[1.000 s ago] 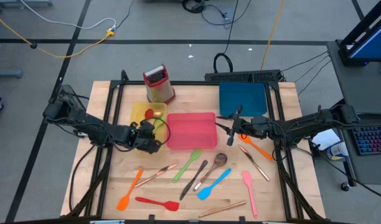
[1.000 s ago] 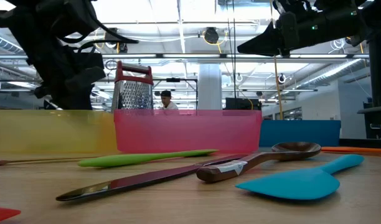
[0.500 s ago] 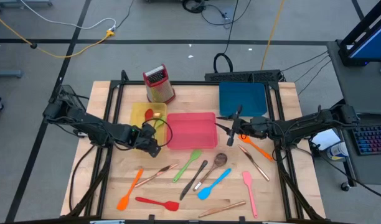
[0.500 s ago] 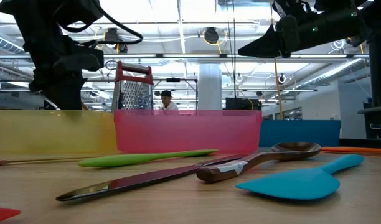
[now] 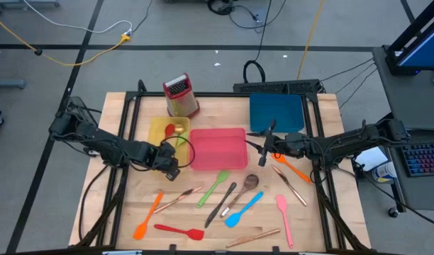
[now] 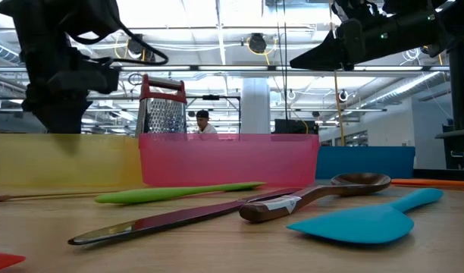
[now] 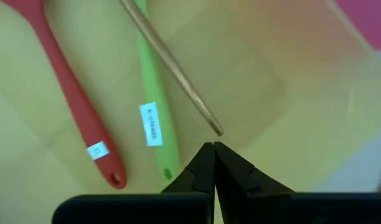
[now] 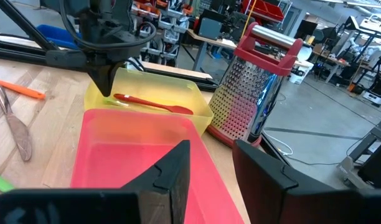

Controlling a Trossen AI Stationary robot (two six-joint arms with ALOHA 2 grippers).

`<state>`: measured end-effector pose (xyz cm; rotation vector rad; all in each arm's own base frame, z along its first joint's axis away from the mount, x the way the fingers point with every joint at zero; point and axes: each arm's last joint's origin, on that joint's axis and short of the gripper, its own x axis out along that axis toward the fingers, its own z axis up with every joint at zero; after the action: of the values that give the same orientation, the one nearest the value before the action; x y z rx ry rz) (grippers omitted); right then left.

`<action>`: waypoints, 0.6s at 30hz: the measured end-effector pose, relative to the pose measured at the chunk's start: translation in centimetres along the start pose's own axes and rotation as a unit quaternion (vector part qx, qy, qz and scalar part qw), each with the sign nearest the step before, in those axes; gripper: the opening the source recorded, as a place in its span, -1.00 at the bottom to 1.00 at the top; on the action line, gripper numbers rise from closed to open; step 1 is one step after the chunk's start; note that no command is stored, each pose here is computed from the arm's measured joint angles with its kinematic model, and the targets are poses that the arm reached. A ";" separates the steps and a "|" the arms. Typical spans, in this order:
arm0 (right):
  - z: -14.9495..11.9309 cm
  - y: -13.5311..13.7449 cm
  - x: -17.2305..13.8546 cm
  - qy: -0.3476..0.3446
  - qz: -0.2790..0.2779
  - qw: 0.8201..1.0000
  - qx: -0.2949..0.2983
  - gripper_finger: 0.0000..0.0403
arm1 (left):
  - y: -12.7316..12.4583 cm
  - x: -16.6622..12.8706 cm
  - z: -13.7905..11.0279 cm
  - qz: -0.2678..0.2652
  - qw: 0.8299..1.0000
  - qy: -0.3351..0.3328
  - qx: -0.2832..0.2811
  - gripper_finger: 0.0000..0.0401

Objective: Pick & Place Kitchen Items
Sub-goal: Put the gold serving spoon into the yellow bin

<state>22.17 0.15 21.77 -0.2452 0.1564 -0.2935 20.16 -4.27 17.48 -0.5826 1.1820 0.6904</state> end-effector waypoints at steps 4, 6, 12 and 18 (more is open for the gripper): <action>0.0 0.0 0.0 0.000 0.000 1.000 0.000 -0.43 | 0.2 0.0 0.0 0.013 1.000 -0.004 0.000 -0.94; 0.0 0.0 0.0 0.000 0.000 1.000 0.000 -0.43 | 0.3 0.0 0.0 0.020 1.000 -0.011 0.001 -0.93; 0.0 0.0 0.0 0.000 0.000 1.000 0.000 -0.43 | 0.5 -0.1 0.0 0.031 0.999 -0.024 -0.001 -0.98; 0.0 0.0 0.0 0.000 0.000 1.000 0.000 -0.43 | 0.2 -0.3 0.7 0.034 0.995 -0.093 0.006 -0.97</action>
<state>22.17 0.16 21.78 -0.2449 0.1559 -0.2928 20.35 -3.67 17.96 -0.4588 1.0363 0.7773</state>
